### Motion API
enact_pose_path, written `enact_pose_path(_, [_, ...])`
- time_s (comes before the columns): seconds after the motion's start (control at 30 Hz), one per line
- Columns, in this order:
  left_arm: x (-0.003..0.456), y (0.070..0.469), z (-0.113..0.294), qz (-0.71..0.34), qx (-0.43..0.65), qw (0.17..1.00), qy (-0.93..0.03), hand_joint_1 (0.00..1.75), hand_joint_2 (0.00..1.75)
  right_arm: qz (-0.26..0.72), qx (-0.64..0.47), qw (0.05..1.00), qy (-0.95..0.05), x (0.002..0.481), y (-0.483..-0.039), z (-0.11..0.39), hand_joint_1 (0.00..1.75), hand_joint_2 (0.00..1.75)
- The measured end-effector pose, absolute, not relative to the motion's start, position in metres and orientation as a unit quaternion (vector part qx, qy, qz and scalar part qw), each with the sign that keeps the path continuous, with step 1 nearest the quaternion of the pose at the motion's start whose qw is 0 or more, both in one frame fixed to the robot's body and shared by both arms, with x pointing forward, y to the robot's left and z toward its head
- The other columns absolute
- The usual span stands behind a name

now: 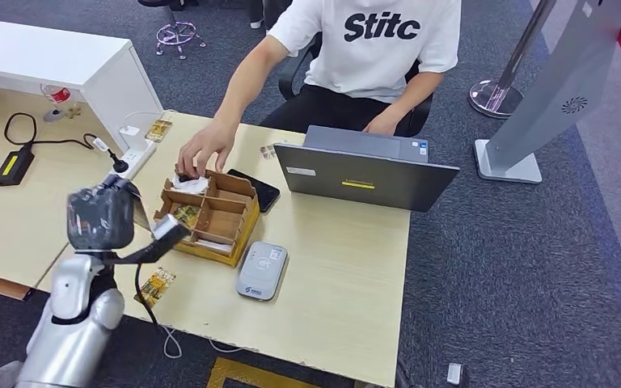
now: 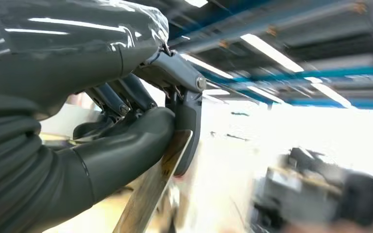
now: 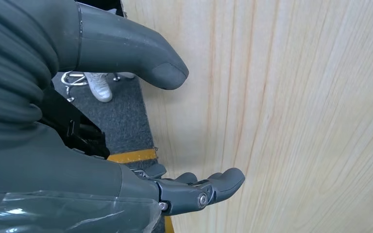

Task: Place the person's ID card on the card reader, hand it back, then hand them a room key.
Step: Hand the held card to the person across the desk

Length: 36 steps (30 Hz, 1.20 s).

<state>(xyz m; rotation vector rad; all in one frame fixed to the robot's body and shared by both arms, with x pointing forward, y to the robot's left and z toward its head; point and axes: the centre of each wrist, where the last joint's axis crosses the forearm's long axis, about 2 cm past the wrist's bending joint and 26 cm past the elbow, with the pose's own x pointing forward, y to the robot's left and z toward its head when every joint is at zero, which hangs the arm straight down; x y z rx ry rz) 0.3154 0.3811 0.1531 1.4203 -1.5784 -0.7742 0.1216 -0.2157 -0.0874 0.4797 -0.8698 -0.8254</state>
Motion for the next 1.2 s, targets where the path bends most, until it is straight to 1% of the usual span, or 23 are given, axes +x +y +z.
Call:
enact_pose_path(0.1, [0.325, 0.394, 0.179, -0.292, 0.59, 0.4, -0.638, 1.75, 1.75, -0.385, 0.224, 0.798, -0.405, 0.122, -0.216, -0.087, 0.0, 1.75])
enact_pose_path(0.27, [0.326, 0.397, 0.188, -0.286, 0.599, 0.384, -0.642, 1.75, 1.75, -0.385, 0.224, 0.799, -0.405, 0.122, -0.215, -0.087, 0.0, 1.75])
enact_pose_path(1.2, [0.325, 0.397, 0.192, -0.282, 0.603, 0.375, -0.645, 1.75, 1.75, -0.384, 0.225, 0.799, -0.404, 0.121, -0.215, -0.087, 0.0, 1.75])
